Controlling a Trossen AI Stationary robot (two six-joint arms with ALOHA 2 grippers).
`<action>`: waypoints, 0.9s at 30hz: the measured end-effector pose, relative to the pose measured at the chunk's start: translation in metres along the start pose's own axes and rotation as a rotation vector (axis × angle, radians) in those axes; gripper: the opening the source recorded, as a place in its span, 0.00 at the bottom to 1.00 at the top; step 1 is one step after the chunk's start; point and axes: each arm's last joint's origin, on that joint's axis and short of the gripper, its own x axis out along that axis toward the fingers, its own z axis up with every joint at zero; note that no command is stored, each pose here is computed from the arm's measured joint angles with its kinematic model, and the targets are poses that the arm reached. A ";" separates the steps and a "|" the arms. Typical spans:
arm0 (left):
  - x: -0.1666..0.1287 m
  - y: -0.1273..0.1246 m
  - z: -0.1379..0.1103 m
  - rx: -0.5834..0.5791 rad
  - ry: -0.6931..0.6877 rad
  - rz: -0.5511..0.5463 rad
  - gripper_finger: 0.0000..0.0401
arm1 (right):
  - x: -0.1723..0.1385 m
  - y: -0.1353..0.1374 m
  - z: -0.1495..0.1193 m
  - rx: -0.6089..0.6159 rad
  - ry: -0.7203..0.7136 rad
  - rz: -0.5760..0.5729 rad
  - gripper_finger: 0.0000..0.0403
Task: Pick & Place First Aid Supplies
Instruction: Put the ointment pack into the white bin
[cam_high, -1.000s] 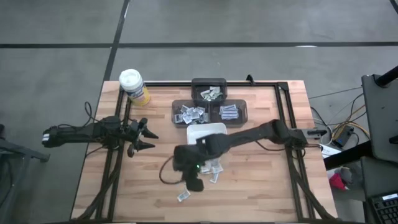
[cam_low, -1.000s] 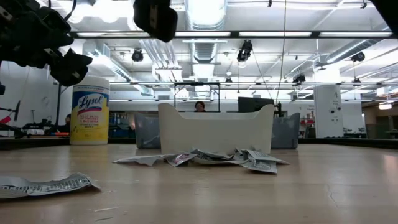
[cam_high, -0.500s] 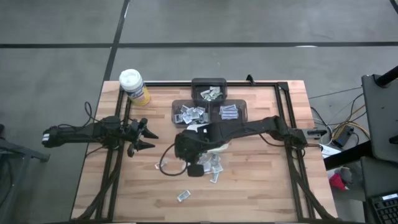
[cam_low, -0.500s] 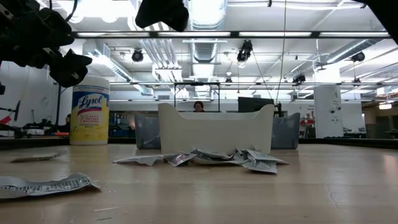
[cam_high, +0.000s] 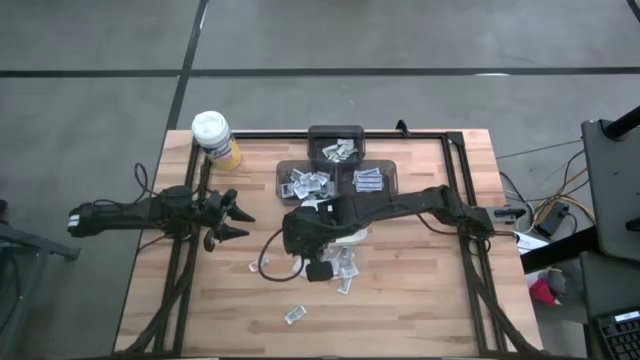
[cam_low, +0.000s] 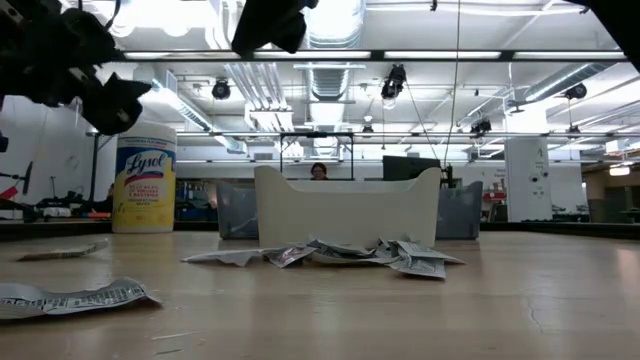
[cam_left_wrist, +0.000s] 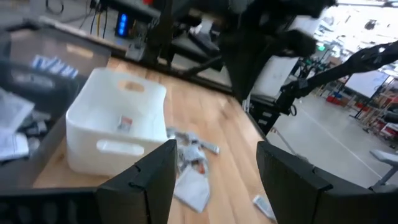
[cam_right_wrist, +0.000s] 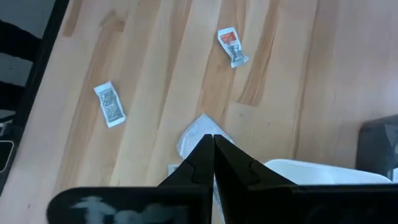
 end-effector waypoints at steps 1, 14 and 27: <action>0.000 -0.001 0.002 0.012 -0.016 -0.006 0.54 | -0.001 -0.001 0.000 0.000 -0.002 -0.001 0.02; 0.001 -0.006 0.014 0.056 -0.053 -0.053 0.54 | -0.026 -0.017 -0.003 0.032 -0.003 -0.037 0.02; 0.006 -0.017 0.033 0.004 0.226 0.003 0.54 | -0.055 -0.030 -0.013 0.065 0.027 -0.125 0.02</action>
